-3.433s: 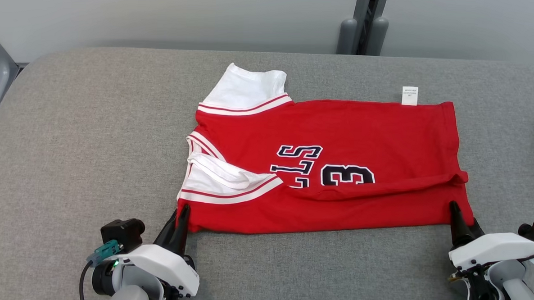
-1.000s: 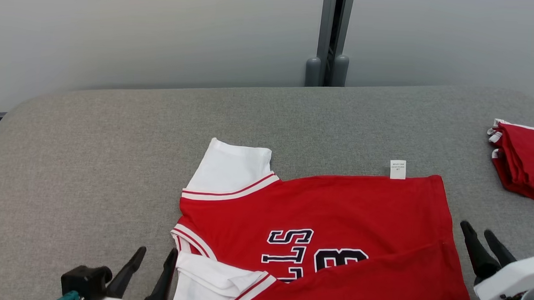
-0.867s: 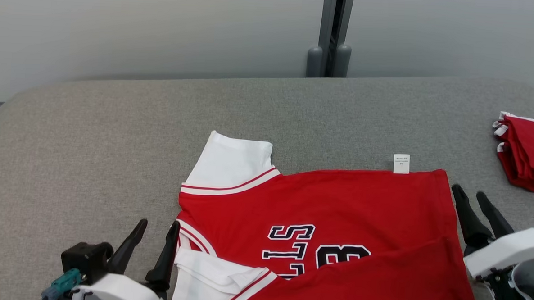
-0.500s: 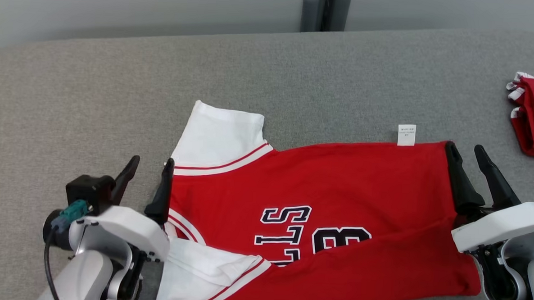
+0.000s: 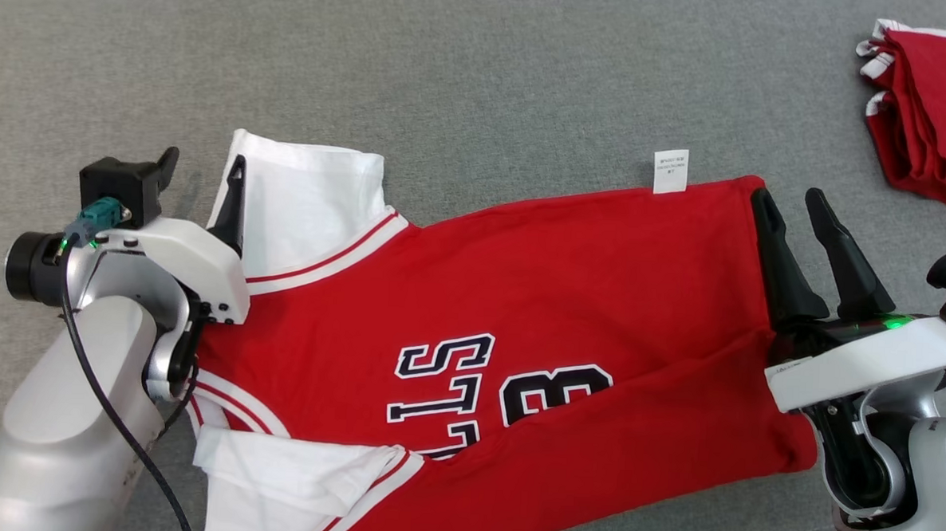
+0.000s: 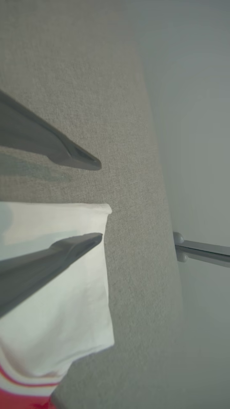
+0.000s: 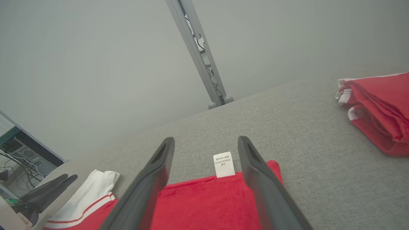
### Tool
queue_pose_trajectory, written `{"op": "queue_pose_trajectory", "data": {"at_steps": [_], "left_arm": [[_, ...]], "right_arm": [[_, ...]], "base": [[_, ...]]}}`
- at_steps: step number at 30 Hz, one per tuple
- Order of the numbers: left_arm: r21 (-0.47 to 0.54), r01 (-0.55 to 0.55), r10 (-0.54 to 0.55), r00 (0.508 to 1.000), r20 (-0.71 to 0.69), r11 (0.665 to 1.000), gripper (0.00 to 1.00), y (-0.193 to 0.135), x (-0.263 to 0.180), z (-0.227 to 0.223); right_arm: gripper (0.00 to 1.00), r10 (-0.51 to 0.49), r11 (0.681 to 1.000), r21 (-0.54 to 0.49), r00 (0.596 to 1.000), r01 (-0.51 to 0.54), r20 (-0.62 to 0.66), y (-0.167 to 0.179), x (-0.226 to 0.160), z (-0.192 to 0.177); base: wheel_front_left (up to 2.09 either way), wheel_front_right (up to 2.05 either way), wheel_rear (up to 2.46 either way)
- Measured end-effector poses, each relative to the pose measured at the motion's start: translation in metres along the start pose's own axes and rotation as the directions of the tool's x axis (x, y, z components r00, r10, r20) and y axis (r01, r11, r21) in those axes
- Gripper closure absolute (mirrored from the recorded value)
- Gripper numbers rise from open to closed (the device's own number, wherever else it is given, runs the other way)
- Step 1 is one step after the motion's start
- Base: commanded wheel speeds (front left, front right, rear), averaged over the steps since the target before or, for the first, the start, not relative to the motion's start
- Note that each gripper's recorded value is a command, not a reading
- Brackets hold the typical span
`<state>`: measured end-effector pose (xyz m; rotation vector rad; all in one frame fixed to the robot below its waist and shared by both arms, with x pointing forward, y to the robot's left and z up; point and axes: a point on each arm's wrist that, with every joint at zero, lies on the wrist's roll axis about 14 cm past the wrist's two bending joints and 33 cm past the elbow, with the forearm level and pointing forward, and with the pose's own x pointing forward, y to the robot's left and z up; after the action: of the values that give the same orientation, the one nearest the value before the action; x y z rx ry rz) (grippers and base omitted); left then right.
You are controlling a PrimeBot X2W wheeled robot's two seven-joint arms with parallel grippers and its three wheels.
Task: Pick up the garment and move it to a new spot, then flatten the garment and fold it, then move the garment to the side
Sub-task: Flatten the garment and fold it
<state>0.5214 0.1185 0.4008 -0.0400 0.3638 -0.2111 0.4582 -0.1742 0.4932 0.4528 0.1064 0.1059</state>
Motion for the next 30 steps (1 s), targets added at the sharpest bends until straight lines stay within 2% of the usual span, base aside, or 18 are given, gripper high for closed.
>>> {"op": "queue_pose_trajectory", "data": {"at_steps": [10,11,12,16,21,24,30], "left_arm": [[0.095,0.06,-0.05,0.994,-0.102,0.994,0.0,-0.009,0.047,-0.023],[0.097,0.062,-0.052,0.993,-0.108,0.993,0.27,-0.01,0.049,-0.024],[0.098,0.072,-0.061,0.992,-0.115,0.993,1.0,-0.011,0.05,-0.026],[0.101,0.09,-0.078,0.99,-0.117,0.991,1.0,-0.015,0.053,-0.025],[0.084,0.098,-0.094,0.995,-0.045,0.992,1.0,-0.018,0.052,-0.011],[0.076,0.102,-0.102,0.995,0.003,0.992,1.0,-0.018,0.048,0.0],[0.065,0.105,-0.108,0.993,0.048,0.992,1.0,-0.014,0.032,0.008]], "right_arm": [[0.0,-0.046,0.999,-0.021,0.999,0.046,-0.009,-0.016,0.0,-0.007],[0.0,-0.049,0.999,-0.022,0.999,0.049,-0.009,-0.017,-0.001,-0.007],[0.0,-0.051,0.998,-0.022,0.999,0.051,-0.01,-0.018,-0.001,-0.007],[0.0,-0.057,0.998,-0.019,0.998,0.057,-0.007,-0.019,-0.001,-0.007],[0.0,-0.08,0.997,-0.025,0.996,0.079,-0.042,-0.028,0.002,-0.017],[0.0,-0.119,0.993,-0.034,0.99,0.116,-0.072,-0.044,0.007,-0.02],[0.0,-0.172,0.98,0.065,0.969,0.186,-0.175,-0.069,0.025,-0.038]], "base": [[0.0,0.0,0.0],[0.0,0.0,0.0],[0.0,0.0,0.0],[0.0,0.0,0.0],[0.0,0.0,0.0],[0.0,0.0,0.0],[0.0,0.0,0.0]]}}
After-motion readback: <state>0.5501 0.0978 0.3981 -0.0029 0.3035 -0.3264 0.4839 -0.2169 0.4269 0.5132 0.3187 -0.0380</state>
